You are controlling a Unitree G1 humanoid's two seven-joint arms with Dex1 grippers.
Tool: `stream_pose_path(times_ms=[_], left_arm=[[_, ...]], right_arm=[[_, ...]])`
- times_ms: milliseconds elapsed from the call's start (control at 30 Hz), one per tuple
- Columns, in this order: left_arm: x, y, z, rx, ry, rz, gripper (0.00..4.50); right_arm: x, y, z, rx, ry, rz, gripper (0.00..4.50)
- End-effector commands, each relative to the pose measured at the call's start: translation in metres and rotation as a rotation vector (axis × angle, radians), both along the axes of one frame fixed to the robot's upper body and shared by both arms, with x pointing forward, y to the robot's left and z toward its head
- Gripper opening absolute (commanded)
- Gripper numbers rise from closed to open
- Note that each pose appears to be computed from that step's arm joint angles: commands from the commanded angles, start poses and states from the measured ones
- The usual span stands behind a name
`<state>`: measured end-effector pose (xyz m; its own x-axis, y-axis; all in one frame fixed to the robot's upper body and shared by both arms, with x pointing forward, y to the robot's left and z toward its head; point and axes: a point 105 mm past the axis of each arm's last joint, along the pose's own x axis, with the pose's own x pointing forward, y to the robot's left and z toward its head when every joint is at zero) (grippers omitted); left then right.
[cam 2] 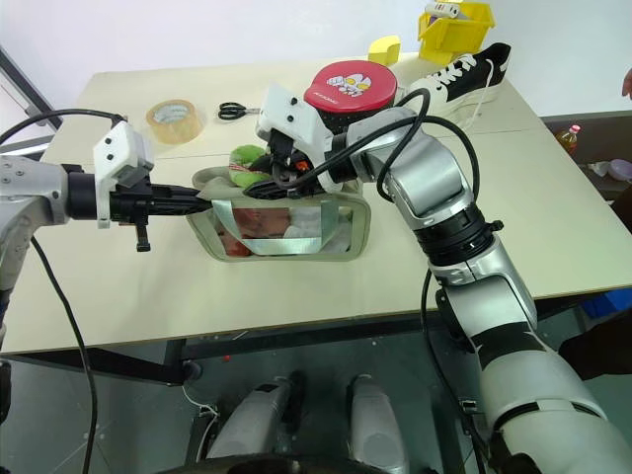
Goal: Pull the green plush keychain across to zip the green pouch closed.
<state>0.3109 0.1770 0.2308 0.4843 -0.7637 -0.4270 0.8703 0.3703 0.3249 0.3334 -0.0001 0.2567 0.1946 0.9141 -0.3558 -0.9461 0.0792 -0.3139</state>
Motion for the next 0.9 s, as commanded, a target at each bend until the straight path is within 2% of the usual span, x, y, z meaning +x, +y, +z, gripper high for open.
stream_pose_path(times_ms=[33, 200, 300, 433, 567, 700, 800, 900], left_arm=[[0.0, -0.003, 0.002, 0.013, -0.015, -0.018, 0.0], [-0.001, -0.004, 0.001, 0.013, -0.014, -0.02, 0.0], [-0.001, -0.004, 0.0, 0.014, -0.011, -0.021, 0.0], [-0.004, -0.001, -0.004, 0.019, 0.001, -0.015, 0.0], [-0.005, -0.001, -0.007, 0.016, 0.009, -0.01, 0.0], [-0.005, -0.005, -0.011, 0.002, 0.024, -0.014, 0.0], [-0.005, -0.007, -0.013, 0.006, 0.03, -0.024, 0.0], [-0.006, -0.008, -0.013, 0.008, 0.036, -0.028, 0.0]], right_arm=[[-0.003, -0.004, 0.016, 0.027, -0.05, 0.009, 0.03], [0.001, -0.021, 0.024, 0.015, -0.089, -0.046, 0.03], [0.009, -0.049, 0.042, 0.015, -0.152, -0.15, 0.03], [0.023, -0.112, 0.047, -0.123, -0.323, -0.37, 0.03], [0.026, -0.155, 0.033, -0.262, -0.404, -0.505, 0.03], [0.025, -0.195, 0.007, -0.333, -0.387, -0.669, 0.03], [0.023, -0.201, -0.022, -0.346, -0.332, -0.71, 0.03], [0.017, -0.189, -0.057, -0.31, -0.229, -0.699, 0.03]])
